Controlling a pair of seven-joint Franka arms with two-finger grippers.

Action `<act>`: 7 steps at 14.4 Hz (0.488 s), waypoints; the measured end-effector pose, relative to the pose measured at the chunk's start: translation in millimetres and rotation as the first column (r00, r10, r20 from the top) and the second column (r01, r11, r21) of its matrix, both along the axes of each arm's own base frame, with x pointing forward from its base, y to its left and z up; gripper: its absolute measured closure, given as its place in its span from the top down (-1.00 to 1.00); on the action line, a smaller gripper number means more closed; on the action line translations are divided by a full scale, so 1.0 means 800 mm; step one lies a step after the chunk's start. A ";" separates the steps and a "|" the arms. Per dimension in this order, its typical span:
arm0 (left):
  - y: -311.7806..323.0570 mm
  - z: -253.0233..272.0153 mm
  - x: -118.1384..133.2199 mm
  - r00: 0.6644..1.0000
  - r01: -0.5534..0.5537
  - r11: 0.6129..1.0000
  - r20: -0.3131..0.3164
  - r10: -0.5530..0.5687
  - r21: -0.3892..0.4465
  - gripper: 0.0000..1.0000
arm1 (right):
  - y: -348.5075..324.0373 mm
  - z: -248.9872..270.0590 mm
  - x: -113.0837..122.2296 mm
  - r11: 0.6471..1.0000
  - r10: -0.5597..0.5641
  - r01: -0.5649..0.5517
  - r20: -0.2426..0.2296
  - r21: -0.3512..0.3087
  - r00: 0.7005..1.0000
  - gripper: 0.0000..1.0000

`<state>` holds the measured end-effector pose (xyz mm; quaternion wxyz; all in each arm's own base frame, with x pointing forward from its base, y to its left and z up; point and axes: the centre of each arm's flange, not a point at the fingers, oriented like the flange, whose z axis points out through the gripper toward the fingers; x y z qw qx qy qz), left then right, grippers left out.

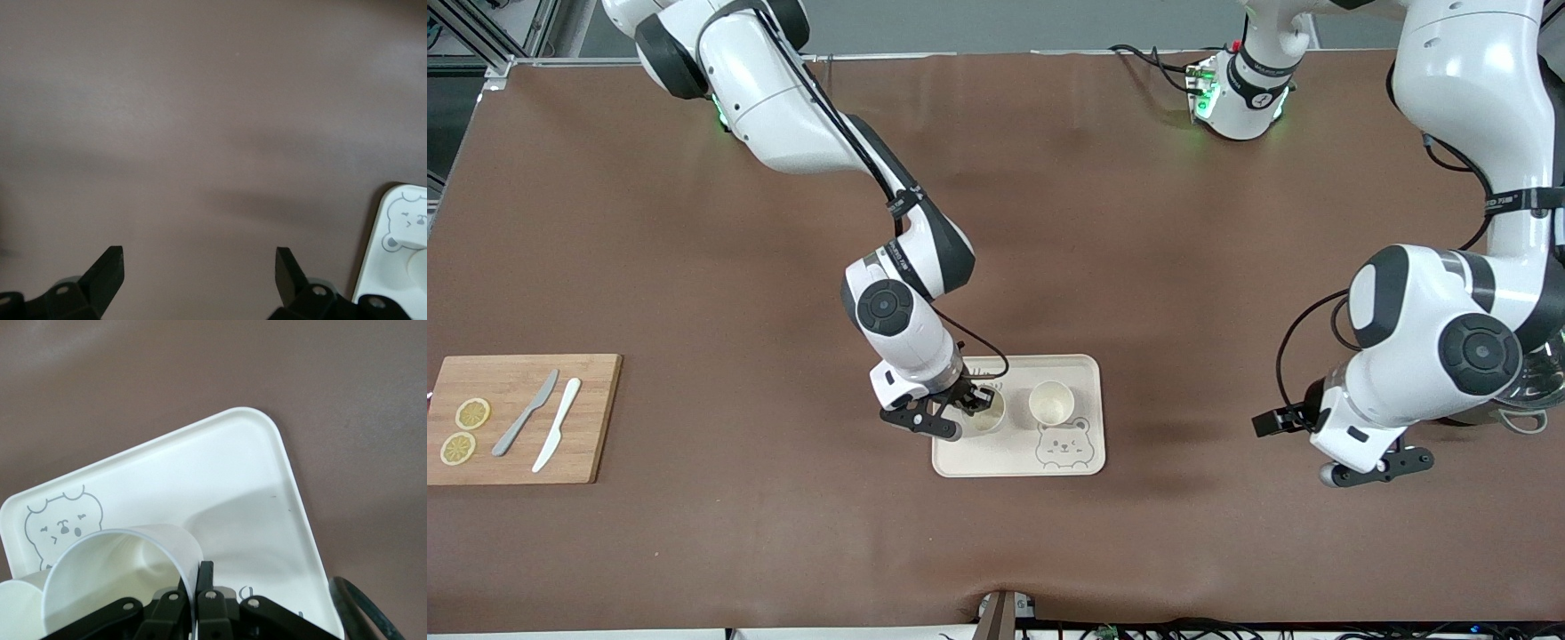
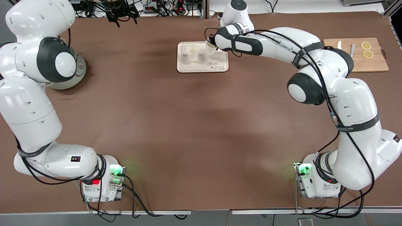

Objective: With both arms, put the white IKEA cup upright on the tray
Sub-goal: 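Withdraw the left gripper while the right gripper lowers its cup onto the tray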

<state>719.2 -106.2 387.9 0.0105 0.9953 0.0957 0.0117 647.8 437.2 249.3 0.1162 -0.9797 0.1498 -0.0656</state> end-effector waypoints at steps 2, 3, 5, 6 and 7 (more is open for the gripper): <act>0.009 0.004 0.002 1.000 0.001 1.000 0.005 -0.001 0.000 1.00 | -0.002 -0.010 0.000 1.000 0.004 -0.004 0.012 -0.010 1.000 -0.93; 0.014 0.006 0.003 1.000 0.007 1.000 0.006 -0.007 0.000 1.00 | -0.004 -0.017 0.001 1.000 0.007 -0.006 0.019 -0.018 1.000 -0.93; 0.033 0.025 0.003 0.999 0.036 0.999 0.009 -0.036 0.003 1.00 | -0.005 -0.030 0.000 1.000 0.011 -0.010 0.022 -0.029 1.000 -0.93; 0.045 0.042 0.001 0.998 0.064 0.998 0.007 -0.064 0.000 1.00 | -0.006 -0.034 0.000 0.999 0.012 -0.012 0.022 -0.033 1.000 -0.93; 0.057 0.064 -0.004 0.995 0.095 0.995 0.012 -0.095 -0.010 1.00 | -0.006 -0.037 0.000 0.999 0.014 -0.013 0.022 -0.035 1.000 -0.93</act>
